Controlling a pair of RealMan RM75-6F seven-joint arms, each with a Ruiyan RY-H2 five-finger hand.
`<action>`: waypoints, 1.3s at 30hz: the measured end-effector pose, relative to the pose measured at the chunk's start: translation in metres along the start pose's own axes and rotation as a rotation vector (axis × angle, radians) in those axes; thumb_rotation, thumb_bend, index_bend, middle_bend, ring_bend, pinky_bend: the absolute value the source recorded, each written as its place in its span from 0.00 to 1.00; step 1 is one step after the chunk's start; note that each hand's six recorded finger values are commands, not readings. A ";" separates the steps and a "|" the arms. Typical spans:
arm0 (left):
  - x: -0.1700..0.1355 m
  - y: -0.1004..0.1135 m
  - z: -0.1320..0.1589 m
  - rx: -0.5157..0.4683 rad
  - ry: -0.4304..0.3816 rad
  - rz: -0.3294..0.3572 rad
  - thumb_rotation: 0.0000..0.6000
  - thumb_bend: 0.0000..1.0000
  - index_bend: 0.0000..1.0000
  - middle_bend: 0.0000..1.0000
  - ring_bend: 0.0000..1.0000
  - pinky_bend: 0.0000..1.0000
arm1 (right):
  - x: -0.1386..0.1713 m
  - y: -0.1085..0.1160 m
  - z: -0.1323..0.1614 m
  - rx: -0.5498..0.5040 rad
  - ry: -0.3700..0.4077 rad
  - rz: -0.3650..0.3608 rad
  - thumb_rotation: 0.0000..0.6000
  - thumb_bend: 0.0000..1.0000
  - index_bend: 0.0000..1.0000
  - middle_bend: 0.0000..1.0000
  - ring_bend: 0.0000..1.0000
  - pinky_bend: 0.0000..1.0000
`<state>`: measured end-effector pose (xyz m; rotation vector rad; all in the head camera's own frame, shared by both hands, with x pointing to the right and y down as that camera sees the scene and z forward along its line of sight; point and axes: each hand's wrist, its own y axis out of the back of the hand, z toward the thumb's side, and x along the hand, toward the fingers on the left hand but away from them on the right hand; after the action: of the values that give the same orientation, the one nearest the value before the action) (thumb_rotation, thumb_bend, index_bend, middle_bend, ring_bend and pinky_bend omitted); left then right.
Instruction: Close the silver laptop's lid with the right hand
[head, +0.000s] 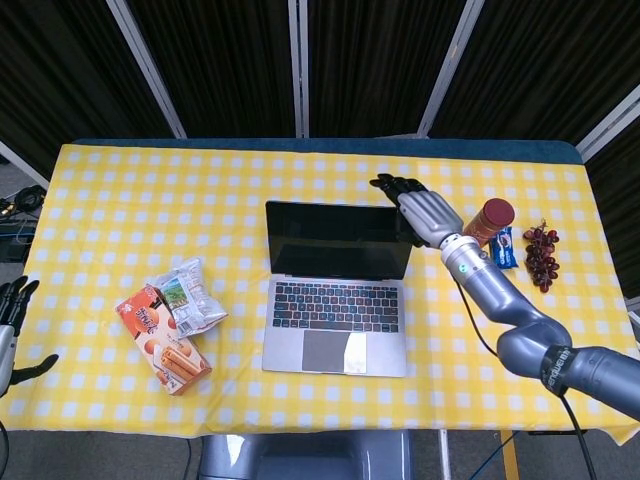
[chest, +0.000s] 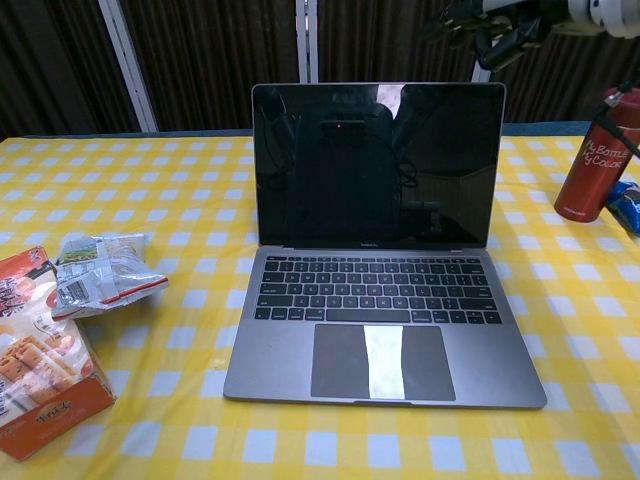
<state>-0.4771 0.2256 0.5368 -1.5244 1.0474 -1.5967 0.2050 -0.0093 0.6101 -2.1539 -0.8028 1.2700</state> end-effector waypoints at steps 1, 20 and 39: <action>0.000 0.000 0.000 0.000 0.001 0.000 1.00 0.00 0.00 0.00 0.00 0.00 | -0.003 -0.003 0.001 0.001 -0.005 0.006 1.00 1.00 0.02 0.05 0.00 0.00; 0.003 0.000 -0.003 -0.006 0.008 -0.003 1.00 0.00 0.00 0.00 0.00 0.00 | -0.020 -0.025 0.004 -0.012 -0.042 0.035 1.00 1.00 0.19 0.29 0.19 0.14; 0.001 0.001 0.000 -0.009 -0.004 0.002 1.00 0.00 0.00 0.00 0.00 0.00 | 0.008 -0.024 0.026 0.025 0.060 0.065 1.00 1.00 0.23 0.33 0.23 0.16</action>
<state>-0.4775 0.2240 0.5362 -1.5318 1.0553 -1.5894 0.1792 0.0161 0.6100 -2.2032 -0.6936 1.2347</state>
